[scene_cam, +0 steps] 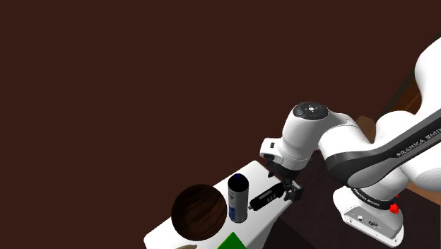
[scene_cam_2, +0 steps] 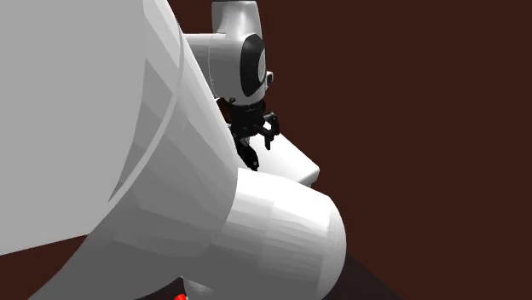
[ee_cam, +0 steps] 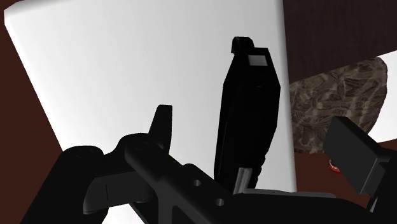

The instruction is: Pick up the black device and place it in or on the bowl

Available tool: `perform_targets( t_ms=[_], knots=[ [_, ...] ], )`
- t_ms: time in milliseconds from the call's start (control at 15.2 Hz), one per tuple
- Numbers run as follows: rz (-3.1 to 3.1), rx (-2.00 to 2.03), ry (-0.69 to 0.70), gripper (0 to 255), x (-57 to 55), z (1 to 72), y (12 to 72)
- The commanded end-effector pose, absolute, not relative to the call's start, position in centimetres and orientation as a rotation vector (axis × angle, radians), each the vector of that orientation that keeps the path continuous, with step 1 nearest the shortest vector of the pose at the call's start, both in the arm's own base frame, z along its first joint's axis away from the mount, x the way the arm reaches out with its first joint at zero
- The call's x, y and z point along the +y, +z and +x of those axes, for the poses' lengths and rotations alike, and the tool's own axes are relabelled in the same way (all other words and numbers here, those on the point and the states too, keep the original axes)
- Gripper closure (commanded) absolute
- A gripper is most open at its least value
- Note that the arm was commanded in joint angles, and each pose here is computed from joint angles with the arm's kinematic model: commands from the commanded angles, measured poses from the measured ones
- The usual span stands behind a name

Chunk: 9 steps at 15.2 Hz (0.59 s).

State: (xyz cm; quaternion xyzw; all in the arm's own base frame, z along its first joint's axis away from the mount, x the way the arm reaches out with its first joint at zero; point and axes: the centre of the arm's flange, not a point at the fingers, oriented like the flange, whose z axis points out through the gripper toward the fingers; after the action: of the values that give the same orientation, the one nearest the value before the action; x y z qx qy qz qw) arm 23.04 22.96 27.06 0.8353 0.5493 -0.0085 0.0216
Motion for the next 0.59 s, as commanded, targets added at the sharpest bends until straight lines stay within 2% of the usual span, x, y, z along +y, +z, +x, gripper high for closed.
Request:
perform_targets(
  t_ms=[0,132,198,528],
  knots=[
    [2.589,1.702,-0.026,0,22.96,23.04,27.04],
    [2.589,1.702,-0.026,0,22.96,23.04,27.04],
    [2.589,1.702,-0.026,255,22.96,23.04,27.04],
    [2.589,1.702,-0.026,255,22.96,23.04,27.04]
  ],
)
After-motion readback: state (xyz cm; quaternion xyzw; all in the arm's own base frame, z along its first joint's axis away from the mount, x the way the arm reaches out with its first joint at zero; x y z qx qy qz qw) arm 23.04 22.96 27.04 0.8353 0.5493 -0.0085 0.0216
